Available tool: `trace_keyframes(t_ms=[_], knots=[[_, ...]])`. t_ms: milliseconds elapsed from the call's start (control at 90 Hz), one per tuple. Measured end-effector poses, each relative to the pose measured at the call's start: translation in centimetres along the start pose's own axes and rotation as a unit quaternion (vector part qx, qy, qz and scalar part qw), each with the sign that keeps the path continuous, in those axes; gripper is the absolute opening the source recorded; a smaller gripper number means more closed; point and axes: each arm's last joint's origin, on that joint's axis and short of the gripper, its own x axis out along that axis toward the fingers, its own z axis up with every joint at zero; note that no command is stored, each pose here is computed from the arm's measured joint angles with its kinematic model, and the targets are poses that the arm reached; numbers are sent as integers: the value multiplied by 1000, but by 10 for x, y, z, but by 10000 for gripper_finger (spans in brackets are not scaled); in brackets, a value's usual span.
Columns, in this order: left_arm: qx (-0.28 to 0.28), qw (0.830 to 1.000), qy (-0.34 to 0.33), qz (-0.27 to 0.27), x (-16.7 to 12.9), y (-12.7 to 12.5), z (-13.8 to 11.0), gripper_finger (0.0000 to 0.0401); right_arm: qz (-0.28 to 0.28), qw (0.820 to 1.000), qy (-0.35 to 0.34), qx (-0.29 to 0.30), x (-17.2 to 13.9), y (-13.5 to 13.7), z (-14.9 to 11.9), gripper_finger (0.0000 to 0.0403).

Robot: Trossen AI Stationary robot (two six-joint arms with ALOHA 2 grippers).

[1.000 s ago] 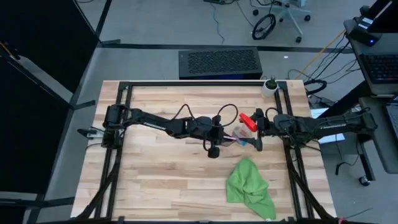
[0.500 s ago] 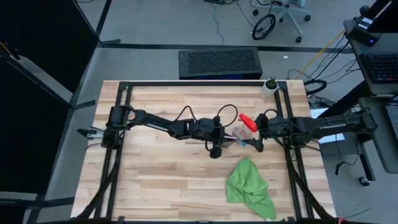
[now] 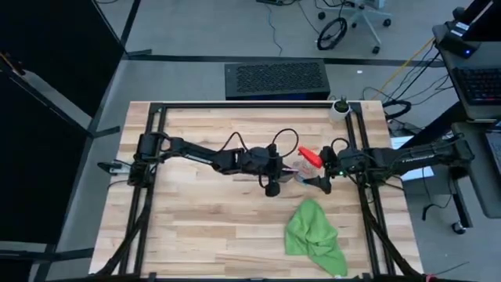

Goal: Apply microfiber cloth
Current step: Spray the front of the cellphone with the cleaning bottle

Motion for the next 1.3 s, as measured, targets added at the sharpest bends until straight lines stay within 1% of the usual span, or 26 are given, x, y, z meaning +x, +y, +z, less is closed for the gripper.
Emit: trace_keyframes(t_ms=[167, 267, 500, 711, 811, 878, 1033, 1167, 1300], knots=[[-3, 1000, -1, 16, 0, 9, 0, 15, -28, 999, 13, 14, 1, -3, -4, 384], [-3, 1000, -1, 21, 0, 10, 0, 15, -35, 999, 27, 29, 2, -4, -6, 384], [1, 1000, 0, 21, 0, 10, 0, 15, -37, 998, 28, 41, 5, -4, -6, 384], [2, 1000, 0, 12, 0, 8, -1, 15, -25, 999, 3, 37, 8, -1, -2, 384], [1, 1000, 0, 12, 0, 8, -1, 15, -28, 999, 5, 44, 9, -1, -2, 384], [1, 1000, 0, 12, 0, 8, -1, 15, -34, 998, 13, 58, 9, -2, -3, 384], [0, 1000, 0, 17, 0, 10, -1, 15, -50, 992, 57, 101, 9, -5, -11, 384], [1, 1000, 0, 17, 0, 10, -1, 15, -68, 987, 80, 118, 8, -8, -16, 384], [1, 1000, 0, 17, 0, 9, -1, 15, -54, 985, 91, 134, 8, -7, -17, 384]])
